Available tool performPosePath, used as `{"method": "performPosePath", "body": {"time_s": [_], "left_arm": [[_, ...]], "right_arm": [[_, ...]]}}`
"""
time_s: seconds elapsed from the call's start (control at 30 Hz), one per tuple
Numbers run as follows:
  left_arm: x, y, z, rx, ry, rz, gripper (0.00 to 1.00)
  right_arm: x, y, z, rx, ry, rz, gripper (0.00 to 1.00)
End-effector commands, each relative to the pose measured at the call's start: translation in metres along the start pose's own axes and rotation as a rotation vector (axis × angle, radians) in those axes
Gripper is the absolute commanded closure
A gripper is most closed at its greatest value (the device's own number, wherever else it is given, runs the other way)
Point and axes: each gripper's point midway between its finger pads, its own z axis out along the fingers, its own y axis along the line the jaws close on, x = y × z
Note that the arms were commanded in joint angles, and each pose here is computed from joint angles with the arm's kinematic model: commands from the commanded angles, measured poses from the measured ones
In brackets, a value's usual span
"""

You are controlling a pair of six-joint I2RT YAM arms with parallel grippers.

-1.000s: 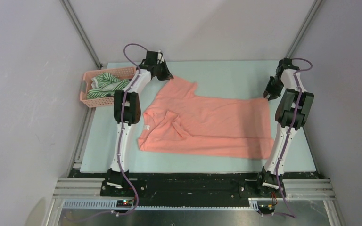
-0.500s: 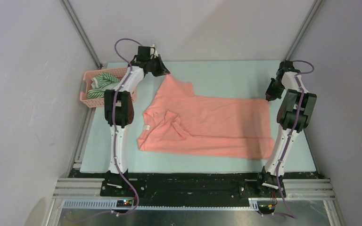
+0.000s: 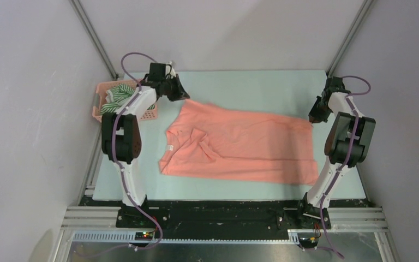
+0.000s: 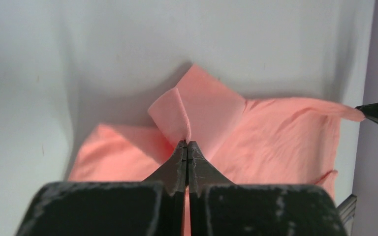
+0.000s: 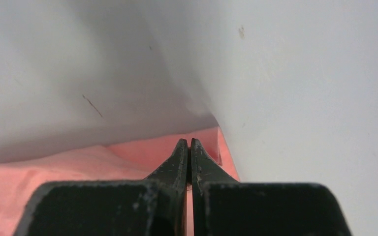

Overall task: Fold and stack the mixed laundry pile
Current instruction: Fold the T-shirt at the center of the board.

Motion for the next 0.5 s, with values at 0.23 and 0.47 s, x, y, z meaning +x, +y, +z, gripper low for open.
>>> {"method": "performPosePath", "body": {"time_s": [0.23, 0.47], "left_arm": [[0.045, 0.019, -0.068, -0.113, -0.022, 0.022, 1.00], [0.079, 0.040, -0.090, -0.188, 0.035, -0.031, 1.00]], "right_arm": [[0.017, -0.018, -0.026, 0.049, -0.104, 0.064, 1.00], [0.038, -0.025, -0.026, 0.069, -0.068, 0.082, 1.00]]}}
